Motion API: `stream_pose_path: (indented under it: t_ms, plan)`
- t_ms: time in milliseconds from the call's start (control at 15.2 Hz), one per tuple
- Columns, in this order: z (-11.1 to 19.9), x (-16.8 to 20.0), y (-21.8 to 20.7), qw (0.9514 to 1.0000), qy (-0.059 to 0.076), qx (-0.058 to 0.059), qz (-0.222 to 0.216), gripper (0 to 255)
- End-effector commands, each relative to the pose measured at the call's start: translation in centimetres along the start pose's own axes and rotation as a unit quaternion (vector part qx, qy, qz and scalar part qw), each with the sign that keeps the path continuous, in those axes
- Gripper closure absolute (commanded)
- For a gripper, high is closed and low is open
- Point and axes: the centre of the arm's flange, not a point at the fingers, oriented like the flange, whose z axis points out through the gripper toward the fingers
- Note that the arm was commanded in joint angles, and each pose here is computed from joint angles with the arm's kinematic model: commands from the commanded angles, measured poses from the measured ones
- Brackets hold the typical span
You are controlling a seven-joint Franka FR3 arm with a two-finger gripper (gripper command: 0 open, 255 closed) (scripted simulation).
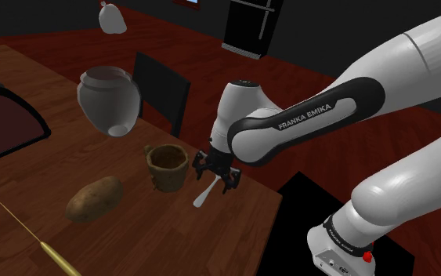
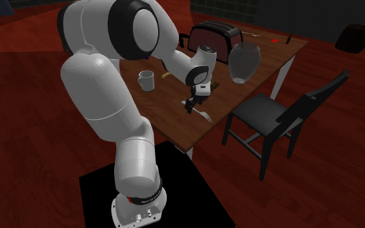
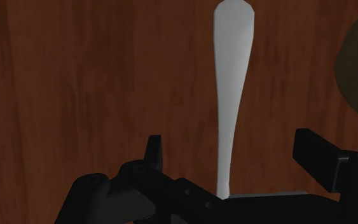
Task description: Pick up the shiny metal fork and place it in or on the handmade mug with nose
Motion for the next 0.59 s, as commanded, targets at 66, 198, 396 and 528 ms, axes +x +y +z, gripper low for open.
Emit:
stream_pose_path:
  t_ms: [66,198,396,528]
  plan:
    - [0.02,0.0,-0.01,1.0,0.0,0.0,0.0,0]
    - [0.02,0.0,0.0,1.0,0.0,0.0,0.0,255]
    - [0.02,0.0,-0.01,1.0,0.0,0.0,0.0,255]
    - [0.02,0.0,-0.01,1.0,0.0,0.0,0.0,255]
